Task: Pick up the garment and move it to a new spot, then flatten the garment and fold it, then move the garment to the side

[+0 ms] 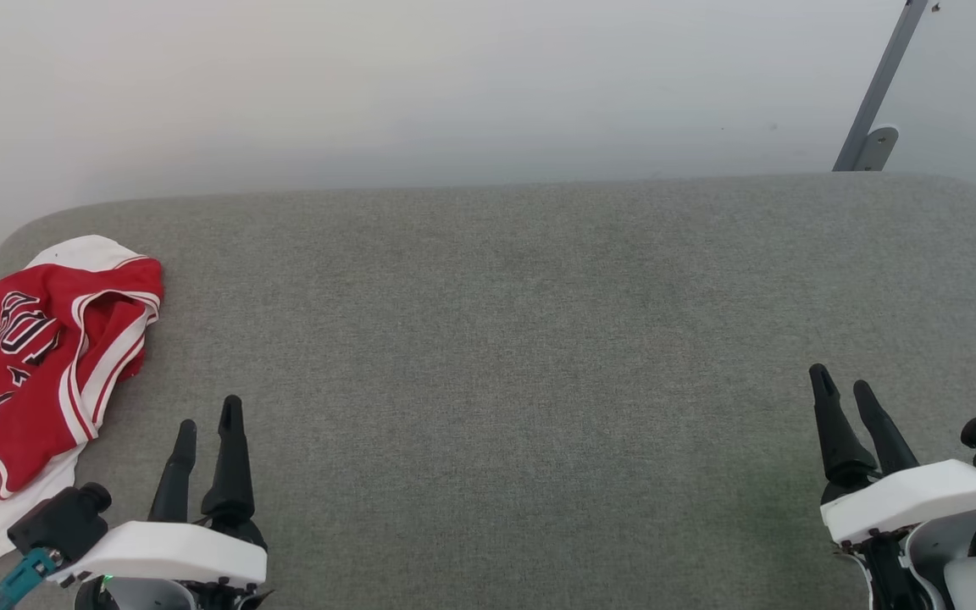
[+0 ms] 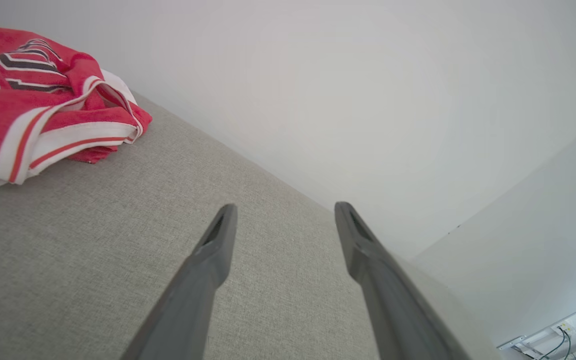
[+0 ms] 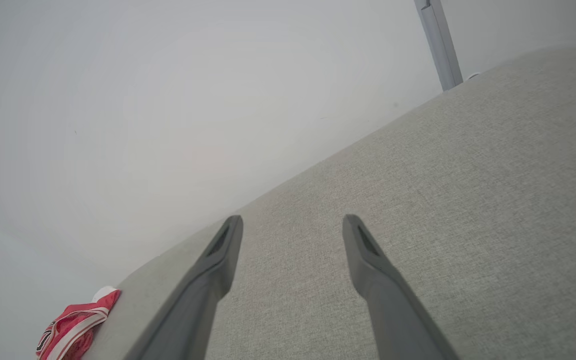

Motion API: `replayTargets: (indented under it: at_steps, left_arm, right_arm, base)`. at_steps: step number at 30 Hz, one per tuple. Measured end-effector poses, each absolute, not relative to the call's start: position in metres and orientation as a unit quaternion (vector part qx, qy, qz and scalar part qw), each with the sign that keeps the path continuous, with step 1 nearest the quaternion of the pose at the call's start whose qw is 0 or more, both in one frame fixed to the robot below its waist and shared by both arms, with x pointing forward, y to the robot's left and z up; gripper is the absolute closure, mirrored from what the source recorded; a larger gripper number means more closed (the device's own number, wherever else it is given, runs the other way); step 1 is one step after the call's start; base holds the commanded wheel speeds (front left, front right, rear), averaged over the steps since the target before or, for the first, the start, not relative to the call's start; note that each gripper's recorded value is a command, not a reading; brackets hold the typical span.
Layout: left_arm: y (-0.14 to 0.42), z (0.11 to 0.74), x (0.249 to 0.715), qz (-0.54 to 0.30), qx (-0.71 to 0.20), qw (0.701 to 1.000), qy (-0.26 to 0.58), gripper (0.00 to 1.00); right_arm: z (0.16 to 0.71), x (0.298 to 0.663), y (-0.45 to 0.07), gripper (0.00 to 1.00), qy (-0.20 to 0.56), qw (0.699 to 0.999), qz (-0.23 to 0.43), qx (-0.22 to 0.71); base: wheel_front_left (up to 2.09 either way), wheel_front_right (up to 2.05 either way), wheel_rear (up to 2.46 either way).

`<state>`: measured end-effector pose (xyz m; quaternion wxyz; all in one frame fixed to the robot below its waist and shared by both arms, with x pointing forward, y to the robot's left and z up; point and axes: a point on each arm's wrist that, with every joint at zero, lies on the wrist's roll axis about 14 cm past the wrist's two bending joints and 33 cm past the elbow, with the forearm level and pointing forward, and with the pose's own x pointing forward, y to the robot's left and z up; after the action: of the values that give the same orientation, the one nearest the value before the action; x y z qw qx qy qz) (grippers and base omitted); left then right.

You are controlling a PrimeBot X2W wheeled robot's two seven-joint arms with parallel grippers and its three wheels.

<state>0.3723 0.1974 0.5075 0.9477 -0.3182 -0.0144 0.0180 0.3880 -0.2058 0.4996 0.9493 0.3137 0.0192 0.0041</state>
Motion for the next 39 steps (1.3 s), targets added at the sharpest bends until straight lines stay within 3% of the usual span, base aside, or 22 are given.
replayTargets:
  at_steps: [39]
  left_arm:
    - [0.192,0.52,0.365,-0.004,-0.165,0.985,-0.058,0.0]
  right_arm:
    - [0.512,0.386,-0.202,0.0,-0.007,0.989,0.034,0.146]
  base:
    - [0.0,0.0,0.0]
